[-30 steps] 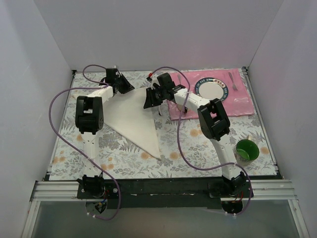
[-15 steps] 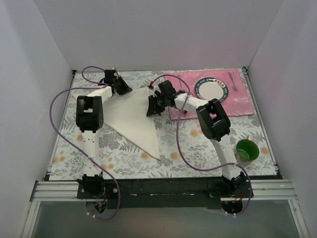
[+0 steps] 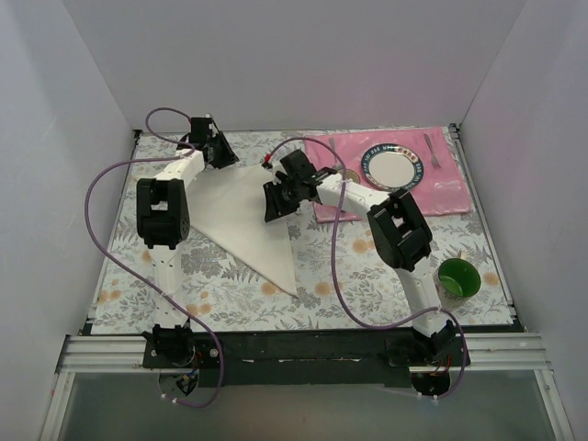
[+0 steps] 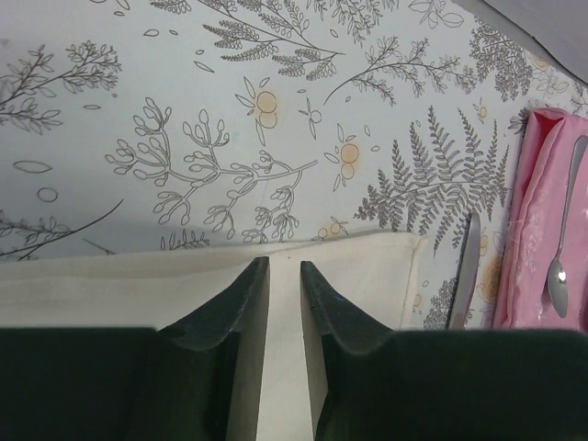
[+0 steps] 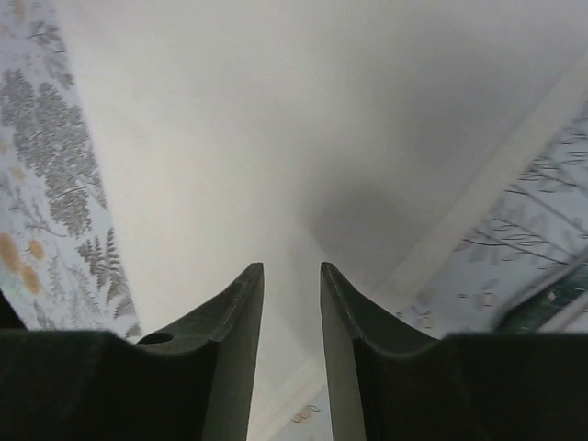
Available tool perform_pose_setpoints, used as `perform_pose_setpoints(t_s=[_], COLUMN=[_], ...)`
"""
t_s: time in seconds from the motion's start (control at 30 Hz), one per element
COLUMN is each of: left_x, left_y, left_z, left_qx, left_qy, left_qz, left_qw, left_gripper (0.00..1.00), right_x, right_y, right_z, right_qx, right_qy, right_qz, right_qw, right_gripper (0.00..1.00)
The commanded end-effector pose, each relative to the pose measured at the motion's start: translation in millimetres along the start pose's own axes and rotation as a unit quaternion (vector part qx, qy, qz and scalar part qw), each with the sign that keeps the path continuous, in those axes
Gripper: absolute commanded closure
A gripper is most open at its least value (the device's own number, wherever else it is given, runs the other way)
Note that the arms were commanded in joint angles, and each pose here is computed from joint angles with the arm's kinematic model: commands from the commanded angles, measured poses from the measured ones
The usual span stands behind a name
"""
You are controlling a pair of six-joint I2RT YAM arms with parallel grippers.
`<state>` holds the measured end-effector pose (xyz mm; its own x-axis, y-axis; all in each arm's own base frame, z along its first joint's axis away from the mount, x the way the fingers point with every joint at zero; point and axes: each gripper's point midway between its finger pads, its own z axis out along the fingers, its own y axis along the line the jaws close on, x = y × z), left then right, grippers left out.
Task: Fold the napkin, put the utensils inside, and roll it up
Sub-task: Fold the napkin
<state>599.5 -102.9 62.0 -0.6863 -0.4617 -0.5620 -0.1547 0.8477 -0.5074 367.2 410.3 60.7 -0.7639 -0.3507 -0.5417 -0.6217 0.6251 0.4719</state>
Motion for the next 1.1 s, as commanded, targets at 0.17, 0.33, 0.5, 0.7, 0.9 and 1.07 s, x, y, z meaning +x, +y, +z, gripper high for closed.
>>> perform_pose_setpoints(t_s=[0.17, 0.33, 0.5, 0.7, 0.9, 1.07], left_x=[13, 35, 32, 12, -28, -37], left_y=[6, 28, 42, 41, 64, 84], left_z=[-48, -47, -60, -88, -139, -176], left_qx=[-0.017, -0.043, -0.063, -0.050, -0.064, -0.079], left_qy=[-0.003, 0.011, -0.002, -0.021, -0.073, -0.103], left_qz=[-0.003, -0.010, -0.014, -0.041, -0.077, -0.117], left_qw=[1.000, 0.999, 0.998, 0.998, 0.992, 0.985], left_gripper=[0.82, 0.83, 0.83, 0.77, 0.57, 0.54], right_x=[56, 105, 138, 169, 178, 144], right_y=[93, 97, 89, 77, 63, 86], right_z=[-21, -30, -44, -56, -65, -73], right_qx=[-0.072, -0.074, -0.064, -0.046, -0.007, -0.014], right_qy=[0.031, 0.062, 0.075, 0.086, 0.093, 0.067], right_qz=[-0.038, -0.037, -0.026, -0.015, -0.021, -0.056], right_qw=[0.996, 0.995, 0.995, 0.995, 0.995, 0.996], right_gripper=[0.59, 0.59, 0.59, 0.59, 0.59, 0.57])
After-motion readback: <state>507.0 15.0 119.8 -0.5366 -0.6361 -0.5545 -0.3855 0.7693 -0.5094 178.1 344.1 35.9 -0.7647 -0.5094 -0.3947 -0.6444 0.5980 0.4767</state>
